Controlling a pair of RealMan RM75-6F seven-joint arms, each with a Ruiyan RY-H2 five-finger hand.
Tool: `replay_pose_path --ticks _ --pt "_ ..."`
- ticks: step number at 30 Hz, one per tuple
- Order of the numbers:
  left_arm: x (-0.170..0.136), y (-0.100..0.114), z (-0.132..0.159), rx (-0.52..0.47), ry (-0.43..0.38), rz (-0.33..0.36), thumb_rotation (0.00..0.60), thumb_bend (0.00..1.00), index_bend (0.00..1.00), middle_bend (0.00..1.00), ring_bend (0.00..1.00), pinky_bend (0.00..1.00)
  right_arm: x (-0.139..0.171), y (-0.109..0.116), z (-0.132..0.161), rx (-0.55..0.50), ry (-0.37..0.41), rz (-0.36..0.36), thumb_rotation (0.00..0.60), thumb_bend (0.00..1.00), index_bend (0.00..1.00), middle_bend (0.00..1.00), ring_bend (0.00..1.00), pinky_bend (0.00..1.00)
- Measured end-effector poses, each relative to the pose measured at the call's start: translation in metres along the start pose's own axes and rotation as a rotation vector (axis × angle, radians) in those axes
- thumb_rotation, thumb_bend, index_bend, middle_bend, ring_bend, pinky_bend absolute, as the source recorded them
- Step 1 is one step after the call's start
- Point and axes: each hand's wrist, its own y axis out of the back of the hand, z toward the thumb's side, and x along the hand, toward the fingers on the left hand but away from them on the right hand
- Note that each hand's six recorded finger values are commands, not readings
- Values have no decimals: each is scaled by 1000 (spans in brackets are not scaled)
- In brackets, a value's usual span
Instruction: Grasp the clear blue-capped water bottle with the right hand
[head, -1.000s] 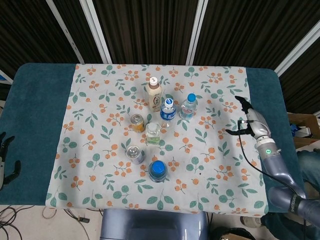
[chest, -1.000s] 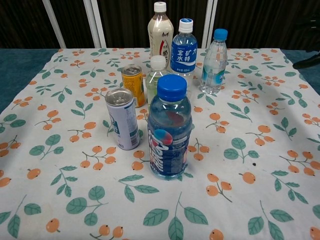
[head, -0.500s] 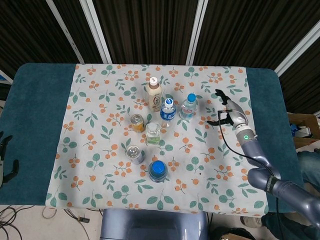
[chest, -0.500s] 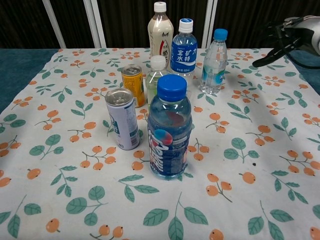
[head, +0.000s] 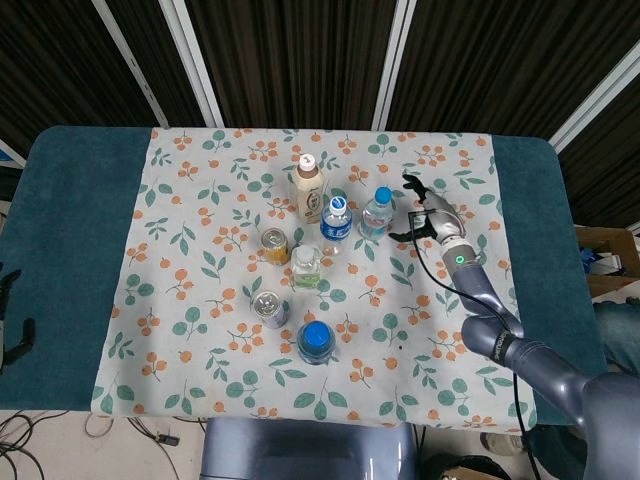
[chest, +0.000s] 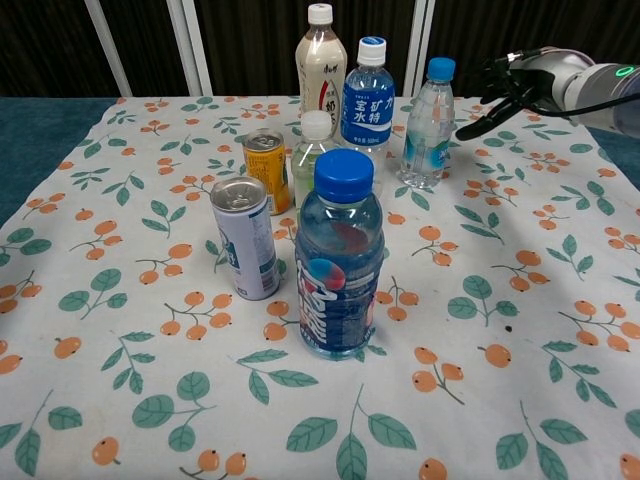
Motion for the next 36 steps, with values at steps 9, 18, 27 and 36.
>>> replay_pose_path --ticks 9,18,27,36 --pt "0 -1 0 -1 5 -8 600 464 102 0 42 0 -9 -19 -1 -16 -23 36 600 195 150 220 160 185" --pt "1 -1 -1 -4 12 -12 600 463 102 0 42 0 -18 -36 2 -18 -24 53 600 240 241 297 216 185" --pt "2 -1 -2 -6 19 -17 600 464 102 0 41 0 -24 -49 6 -28 -17 65 600 304 386 445 326 204" --pt "2 -2 -3 -2 24 -24 600 464 102 0 42 0 -25 -55 6 -37 -9 73 600 339 475 505 415 236"
